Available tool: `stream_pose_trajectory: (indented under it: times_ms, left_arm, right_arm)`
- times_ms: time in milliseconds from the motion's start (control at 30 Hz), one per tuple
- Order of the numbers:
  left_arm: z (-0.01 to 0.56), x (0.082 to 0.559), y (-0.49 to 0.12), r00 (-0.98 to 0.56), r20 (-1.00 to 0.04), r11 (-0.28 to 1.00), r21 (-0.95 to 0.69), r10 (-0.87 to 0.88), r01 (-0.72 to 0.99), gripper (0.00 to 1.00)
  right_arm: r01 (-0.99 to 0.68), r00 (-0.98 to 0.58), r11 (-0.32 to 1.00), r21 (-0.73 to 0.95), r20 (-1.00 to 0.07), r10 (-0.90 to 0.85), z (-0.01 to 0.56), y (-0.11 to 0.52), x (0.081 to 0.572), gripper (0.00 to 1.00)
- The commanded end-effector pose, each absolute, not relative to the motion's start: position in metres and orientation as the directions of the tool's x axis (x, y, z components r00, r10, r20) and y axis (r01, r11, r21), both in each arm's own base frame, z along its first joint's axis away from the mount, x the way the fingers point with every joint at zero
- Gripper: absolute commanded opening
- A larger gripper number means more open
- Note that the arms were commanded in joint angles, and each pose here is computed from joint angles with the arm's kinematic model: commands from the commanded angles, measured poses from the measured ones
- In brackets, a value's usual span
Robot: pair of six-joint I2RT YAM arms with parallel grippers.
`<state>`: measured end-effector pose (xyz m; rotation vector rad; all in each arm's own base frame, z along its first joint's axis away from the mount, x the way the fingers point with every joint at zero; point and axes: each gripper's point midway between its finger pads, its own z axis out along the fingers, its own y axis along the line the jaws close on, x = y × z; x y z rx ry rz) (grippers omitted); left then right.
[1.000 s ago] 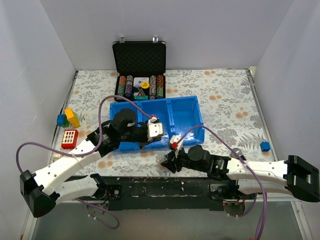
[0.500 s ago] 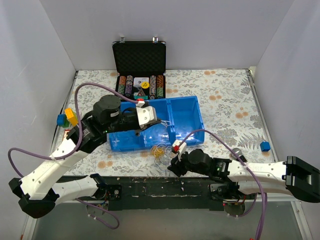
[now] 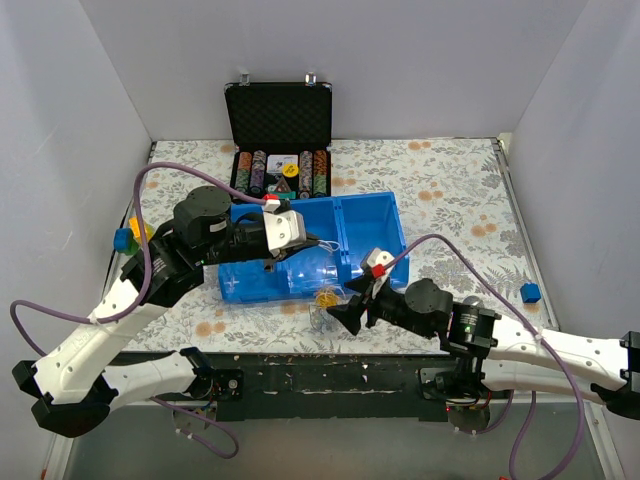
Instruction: Untangle the cables
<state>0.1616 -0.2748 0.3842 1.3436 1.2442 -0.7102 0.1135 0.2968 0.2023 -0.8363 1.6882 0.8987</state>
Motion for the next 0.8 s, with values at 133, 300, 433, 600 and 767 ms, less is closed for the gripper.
stream_pose_trajectory:
  times_ms: [133, 300, 433, 600, 767]
  left_arm:
    - [0.389, 0.149, -0.274, 0.265, -0.933, 0.129, 0.302, 0.244, 0.945, 0.0]
    - [0.397, 0.147, -0.275, 0.267, -0.936, 0.122, 0.3, 0.231, 0.946, 0.0]
    - [0.407, 0.143, -0.277, 0.262, -0.941, 0.107, 0.289, 0.212, 0.951, 0.0]
    - [0.443, 0.144, -0.275, 0.293, -0.942, 0.141, 0.317, 0.165, 0.938, 0.0]
    - [0.493, 0.145, -0.273, 0.339, -0.937, 0.193, 0.348, 0.079, 0.917, 0.0]
  right_arm:
    - [-0.85, -0.086, 0.524, 0.056, -0.996, -0.034, 0.253, 0.3, 0.133, 0.78]
    - [-0.858, -0.043, 0.513, 0.019, -0.998, -0.036, 0.257, 0.323, 0.141, 0.73]
    - [-0.842, -0.042, 0.539, 0.015, -0.998, -0.037, 0.245, 0.334, 0.149, 0.61]
    - [-0.874, -0.104, 0.484, 0.047, -0.99, -0.091, 0.217, 0.35, 0.14, 0.37]
    - [-0.902, -0.169, 0.424, 0.085, -0.972, -0.164, 0.177, 0.356, 0.125, 0.36]
